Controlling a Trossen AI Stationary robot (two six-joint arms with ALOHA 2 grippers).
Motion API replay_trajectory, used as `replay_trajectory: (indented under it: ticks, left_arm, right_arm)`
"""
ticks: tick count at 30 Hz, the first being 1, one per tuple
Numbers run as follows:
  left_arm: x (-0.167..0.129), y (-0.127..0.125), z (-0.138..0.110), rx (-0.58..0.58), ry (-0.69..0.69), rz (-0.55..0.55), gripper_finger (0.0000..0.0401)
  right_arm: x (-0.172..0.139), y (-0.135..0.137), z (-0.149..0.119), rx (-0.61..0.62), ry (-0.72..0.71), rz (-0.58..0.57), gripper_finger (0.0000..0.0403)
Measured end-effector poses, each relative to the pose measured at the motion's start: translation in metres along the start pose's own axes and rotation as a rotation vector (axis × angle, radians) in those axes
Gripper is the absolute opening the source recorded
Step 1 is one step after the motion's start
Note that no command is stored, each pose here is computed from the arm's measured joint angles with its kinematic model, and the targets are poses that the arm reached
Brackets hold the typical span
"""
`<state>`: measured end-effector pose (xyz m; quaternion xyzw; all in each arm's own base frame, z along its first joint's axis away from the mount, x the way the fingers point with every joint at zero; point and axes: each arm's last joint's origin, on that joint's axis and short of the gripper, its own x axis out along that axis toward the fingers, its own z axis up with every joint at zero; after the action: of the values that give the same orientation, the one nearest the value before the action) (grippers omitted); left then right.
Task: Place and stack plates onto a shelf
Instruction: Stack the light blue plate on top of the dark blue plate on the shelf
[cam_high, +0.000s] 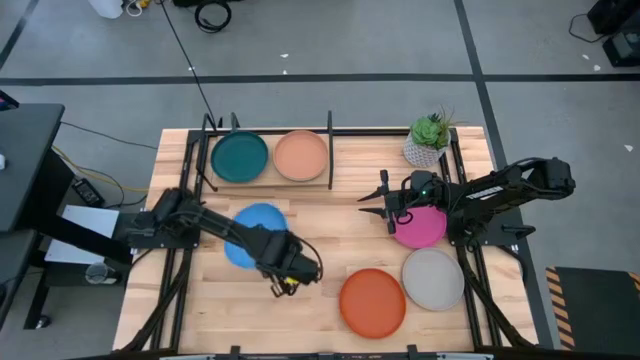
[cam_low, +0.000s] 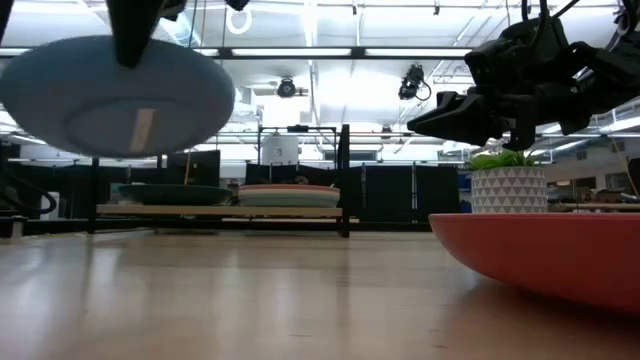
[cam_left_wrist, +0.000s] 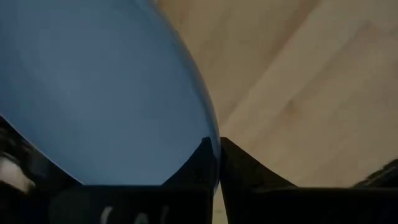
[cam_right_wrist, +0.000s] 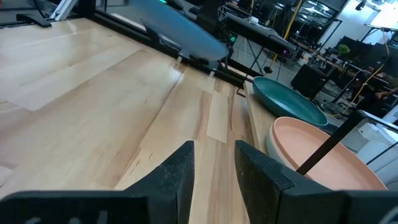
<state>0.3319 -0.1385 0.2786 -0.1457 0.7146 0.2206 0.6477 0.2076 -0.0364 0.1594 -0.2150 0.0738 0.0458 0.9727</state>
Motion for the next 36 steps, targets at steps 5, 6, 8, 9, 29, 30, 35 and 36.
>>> replay_trajectory:
  ticks: [5, 6, 8, 9, 29, 30, 35, 36]
  left_arm:
    - [0.001, 0.018, 0.020, 0.184, -0.079, 0.083, 0.0014]
    - [0.002, 0.021, 0.025, 0.203, -0.088, 0.097, 0.0014]
    - [0.003, 0.029, 0.034, 0.227, -0.101, 0.122, 0.0014]
    - [0.003, 0.034, 0.038, 0.230, -0.106, 0.138, 0.0014]
    - [0.009, 0.140, 0.065, 0.188, -0.086, 0.326, 0.0014]
    - [0.013, 0.145, 0.064, 0.192, -0.063, 0.333, 0.0014]
    - [0.033, 0.166, 0.066, 0.222, 0.033, 0.362, 0.0014]
    - [0.035, 0.170, 0.067, 0.223, 0.046, 0.371, 0.0014]
  right_arm:
    - [0.000, 0.000, 0.000, 0.000, 0.001, 0.000, 0.0121]
    - [0.000, 0.000, 0.000, 0.000, 0.001, 0.000, 0.0121]
    - [0.000, 0.000, 0.000, 0.000, 0.002, 0.001, 0.0121]
    - [0.000, 0.000, 0.000, 0.001, 0.004, 0.002, 0.0121]
    - [0.000, 0.003, -0.005, 0.015, 0.048, 0.025, 0.0121]
    - [0.000, 0.002, -0.005, 0.014, 0.047, 0.024, 0.0121]
    - [0.000, 0.002, -0.004, 0.015, 0.039, 0.020, 0.0121]
    - [0.000, 0.002, -0.004, 0.015, 0.040, 0.020, 0.0121]
